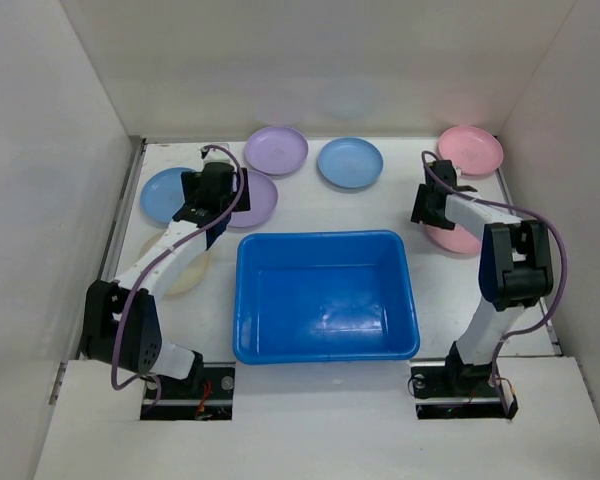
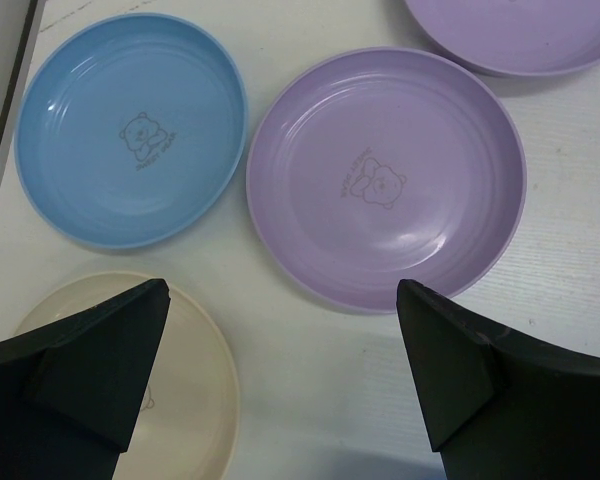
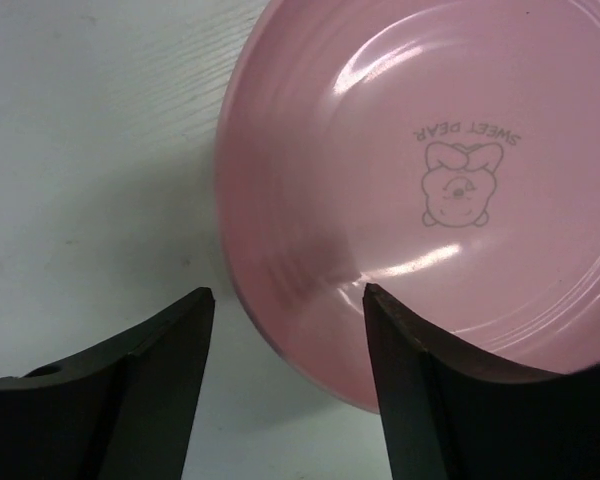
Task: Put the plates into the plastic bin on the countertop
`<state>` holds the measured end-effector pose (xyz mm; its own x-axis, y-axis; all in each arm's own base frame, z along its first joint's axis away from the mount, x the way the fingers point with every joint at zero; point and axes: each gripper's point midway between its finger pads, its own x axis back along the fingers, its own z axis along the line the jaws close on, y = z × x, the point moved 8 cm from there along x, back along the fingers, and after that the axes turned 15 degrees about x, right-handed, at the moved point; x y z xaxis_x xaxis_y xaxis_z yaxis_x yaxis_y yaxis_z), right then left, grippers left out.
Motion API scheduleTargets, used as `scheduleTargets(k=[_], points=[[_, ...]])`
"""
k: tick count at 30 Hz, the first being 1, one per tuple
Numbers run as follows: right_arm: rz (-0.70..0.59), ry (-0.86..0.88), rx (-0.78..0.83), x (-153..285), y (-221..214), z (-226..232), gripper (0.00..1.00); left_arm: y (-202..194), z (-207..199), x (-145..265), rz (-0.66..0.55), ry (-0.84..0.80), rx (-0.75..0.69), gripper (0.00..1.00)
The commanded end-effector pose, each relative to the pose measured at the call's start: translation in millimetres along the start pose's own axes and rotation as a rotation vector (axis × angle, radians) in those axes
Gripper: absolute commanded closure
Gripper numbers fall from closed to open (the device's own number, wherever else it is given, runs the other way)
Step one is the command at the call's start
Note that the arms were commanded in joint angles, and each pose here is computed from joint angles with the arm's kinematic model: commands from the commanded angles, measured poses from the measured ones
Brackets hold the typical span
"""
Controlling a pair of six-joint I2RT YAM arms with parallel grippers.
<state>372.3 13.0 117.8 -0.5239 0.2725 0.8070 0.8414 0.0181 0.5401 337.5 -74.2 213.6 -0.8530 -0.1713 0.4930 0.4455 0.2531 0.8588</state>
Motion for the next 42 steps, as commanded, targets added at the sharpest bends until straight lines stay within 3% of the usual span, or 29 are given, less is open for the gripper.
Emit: scheduleTargets(k=[1, 13, 20, 24, 27, 33, 42], points=[[-0.022, 0.035, -0.035, -2, 15, -1, 0.35, 7, 1, -1, -0.023, 0.012, 0.013, 0.0], [0.052, 0.082, 0.011, -19, 5, 15, 0.65, 6, 4, -3, -0.009, 0.02, 0.005, 0.02], [0.065, 0.08, 0.015, -21, 4, 19, 0.98, 8, 7, -1, -0.017, 0.033, 0.003, 0.02], [0.025, 0.054, 0.006, -8, 12, 13, 1.0, 9, 9, -1, -0.03, 0.057, 0.002, 0.02], [-0.036, 0.056, 0.015, 19, 23, 12, 1.0, 11, 12, -2, -0.042, 0.085, 0.0, 0.02], [-0.237, 0.076, 0.11, 112, 48, 17, 1.0, 11, 22, -3, -0.067, 0.179, -0.001, 0.0], [-0.403, 0.324, 0.314, 258, 29, 46, 1.0, 12, 28, -1, -0.076, 0.202, 0.019, 0.0]])
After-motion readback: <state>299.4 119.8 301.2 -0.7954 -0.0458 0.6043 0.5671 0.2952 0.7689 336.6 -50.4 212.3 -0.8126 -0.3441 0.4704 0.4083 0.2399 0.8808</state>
